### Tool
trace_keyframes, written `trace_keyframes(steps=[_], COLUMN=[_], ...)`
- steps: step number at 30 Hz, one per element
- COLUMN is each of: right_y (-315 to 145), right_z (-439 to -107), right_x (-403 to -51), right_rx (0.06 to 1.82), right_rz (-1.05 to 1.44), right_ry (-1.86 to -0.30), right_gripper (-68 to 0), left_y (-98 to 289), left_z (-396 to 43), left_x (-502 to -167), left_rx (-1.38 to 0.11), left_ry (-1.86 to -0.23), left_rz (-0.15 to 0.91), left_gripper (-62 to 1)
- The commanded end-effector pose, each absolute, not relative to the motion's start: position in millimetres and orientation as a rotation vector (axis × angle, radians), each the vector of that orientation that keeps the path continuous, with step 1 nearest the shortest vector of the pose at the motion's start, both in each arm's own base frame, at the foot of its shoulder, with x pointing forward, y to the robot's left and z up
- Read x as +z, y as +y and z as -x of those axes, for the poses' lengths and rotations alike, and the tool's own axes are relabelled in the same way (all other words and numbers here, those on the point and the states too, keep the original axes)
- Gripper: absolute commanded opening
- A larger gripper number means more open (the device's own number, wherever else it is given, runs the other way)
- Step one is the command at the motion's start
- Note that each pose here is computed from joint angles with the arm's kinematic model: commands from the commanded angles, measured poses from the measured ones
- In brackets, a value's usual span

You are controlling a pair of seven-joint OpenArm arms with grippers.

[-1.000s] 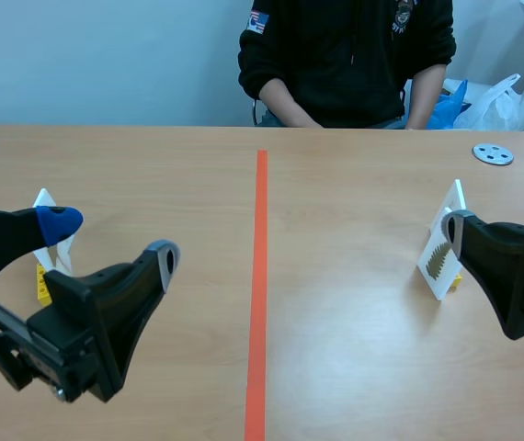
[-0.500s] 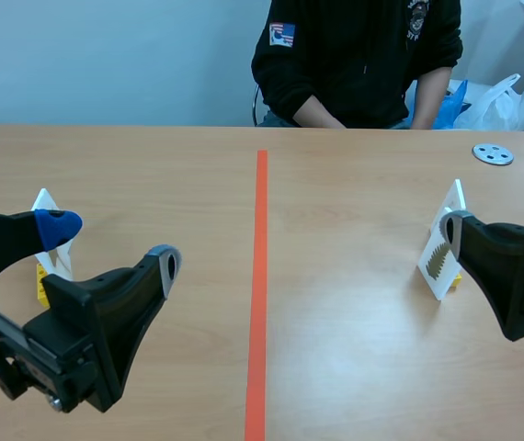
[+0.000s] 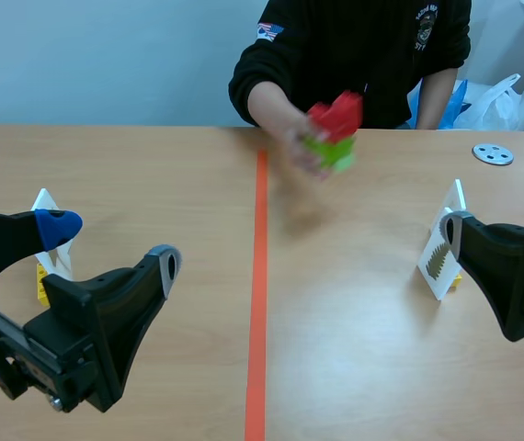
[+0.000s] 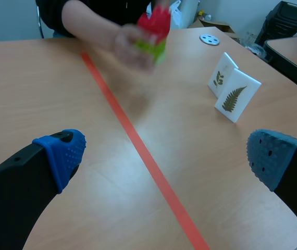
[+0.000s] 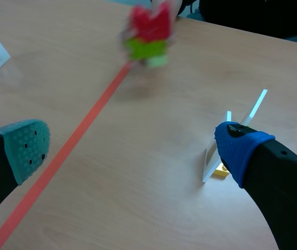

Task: Sort the leaf by its shape. The table is split by an orange tape line. A compound leaf with several leaflets goes to the left side, a simple leaf with one blade goes to the right side. Return to the home posture when a red brick is placed on the table.

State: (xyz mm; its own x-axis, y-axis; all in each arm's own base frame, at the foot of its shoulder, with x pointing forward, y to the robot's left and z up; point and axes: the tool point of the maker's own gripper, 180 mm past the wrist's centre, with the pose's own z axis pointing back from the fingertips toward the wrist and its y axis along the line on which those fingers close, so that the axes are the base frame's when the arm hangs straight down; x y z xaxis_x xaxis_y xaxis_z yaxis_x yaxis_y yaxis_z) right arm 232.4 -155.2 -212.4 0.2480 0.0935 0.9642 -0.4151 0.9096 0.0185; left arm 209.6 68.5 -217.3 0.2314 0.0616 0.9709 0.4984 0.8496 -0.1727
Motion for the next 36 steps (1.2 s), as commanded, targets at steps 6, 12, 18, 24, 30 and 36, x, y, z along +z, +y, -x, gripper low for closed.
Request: trace_keyframes(steps=[6, 12, 18, 24, 30, 36], right_y=[-156.0, -156.0, -156.0, -156.0, -156.0, -156.0], right_z=[-234.9, -234.9, -234.9, -234.9, -234.9, -234.9], right_x=[-206.6, -206.6, -206.6, -206.7, -206.7, -206.7], right_rx=[0.352, 0.353, 0.353, 0.353, 0.353, 0.353], right_rz=[-0.295, -0.295, -0.295, -0.295, -0.295, -0.295], right_ry=[-1.301, -1.301, -1.301, -1.301, -1.301, -1.301], right_gripper=[0.4, 0.4, 0.4, 0.4, 0.4, 0.4], left_y=[68.8, 67.7, 67.7, 67.7, 67.7, 67.7], left_z=[-211.0, -210.0, -210.0, -209.9, -209.8, -209.8], left_x=[-212.1, -213.7, -213.7, -214.2, -214.5, -214.5], left_rx=[-0.322, -0.328, -0.328, -0.335, -0.337, -0.337], left_ry=[-1.336, -1.325, -1.325, -1.324, -1.324, -1.324], left_rz=[0.513, 0.516, 0.516, 0.511, 0.509, 0.509], left_gripper=[1.4, 1.4, 1.4, 1.4, 1.4, 1.4])
